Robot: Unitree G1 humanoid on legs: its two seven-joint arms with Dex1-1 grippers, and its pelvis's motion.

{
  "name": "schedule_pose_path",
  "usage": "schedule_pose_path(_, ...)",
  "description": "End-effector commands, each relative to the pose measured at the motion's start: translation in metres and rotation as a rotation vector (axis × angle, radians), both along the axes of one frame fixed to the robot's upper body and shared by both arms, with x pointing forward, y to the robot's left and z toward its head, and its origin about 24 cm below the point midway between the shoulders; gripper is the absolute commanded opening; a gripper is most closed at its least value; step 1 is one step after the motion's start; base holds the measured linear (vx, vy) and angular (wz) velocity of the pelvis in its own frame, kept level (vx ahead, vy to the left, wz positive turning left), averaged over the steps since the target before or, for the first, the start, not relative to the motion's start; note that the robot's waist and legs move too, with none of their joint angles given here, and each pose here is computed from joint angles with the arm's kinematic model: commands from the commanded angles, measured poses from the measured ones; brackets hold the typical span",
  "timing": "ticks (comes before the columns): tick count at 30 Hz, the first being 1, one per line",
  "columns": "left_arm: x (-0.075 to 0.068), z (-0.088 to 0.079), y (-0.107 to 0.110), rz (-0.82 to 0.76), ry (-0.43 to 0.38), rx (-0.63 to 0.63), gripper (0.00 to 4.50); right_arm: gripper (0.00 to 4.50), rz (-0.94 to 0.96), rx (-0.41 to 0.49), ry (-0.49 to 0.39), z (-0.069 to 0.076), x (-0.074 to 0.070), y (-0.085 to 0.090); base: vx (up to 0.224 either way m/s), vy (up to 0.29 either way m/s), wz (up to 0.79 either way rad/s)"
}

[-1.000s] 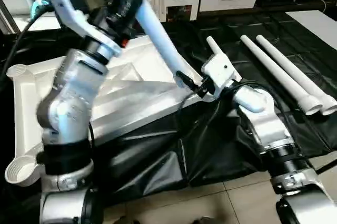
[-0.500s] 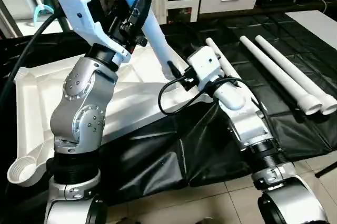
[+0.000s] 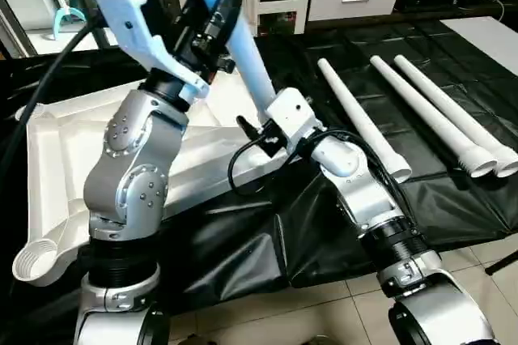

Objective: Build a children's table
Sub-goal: Insert table leg to table base

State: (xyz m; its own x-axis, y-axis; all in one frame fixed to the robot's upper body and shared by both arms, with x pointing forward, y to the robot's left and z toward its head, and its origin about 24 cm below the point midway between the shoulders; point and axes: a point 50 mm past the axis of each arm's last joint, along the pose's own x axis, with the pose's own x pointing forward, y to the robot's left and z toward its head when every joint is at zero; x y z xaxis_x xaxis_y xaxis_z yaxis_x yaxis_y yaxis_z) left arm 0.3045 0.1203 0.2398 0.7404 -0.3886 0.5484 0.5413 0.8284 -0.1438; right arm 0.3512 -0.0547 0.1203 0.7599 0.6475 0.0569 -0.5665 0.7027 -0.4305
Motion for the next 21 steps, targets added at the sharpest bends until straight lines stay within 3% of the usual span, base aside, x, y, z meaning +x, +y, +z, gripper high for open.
schedule_pose_path(1,-0.0029,0.0097,-0.0009,-0.015,-0.041,-0.008,1.66,4.35,-0.027,0.015,-0.041,0.0126,0.0064,-0.003,0.0,0.0,0.0)
schedule_pose_path(13,-0.0021,0.0093,-0.0044,-0.031,-0.043,0.01,1.66,4.35,-0.019,0.038,-0.041,0.017,0.0087,-0.0012,0.0,0.0,0.0)
schedule_pose_path(21,-0.0046,0.0091,-0.0076,-0.05,-0.046,0.008,1.66,3.57,-0.021,0.042,-0.033,0.0186,0.0127,-0.0004,0.0,0.0,0.0)
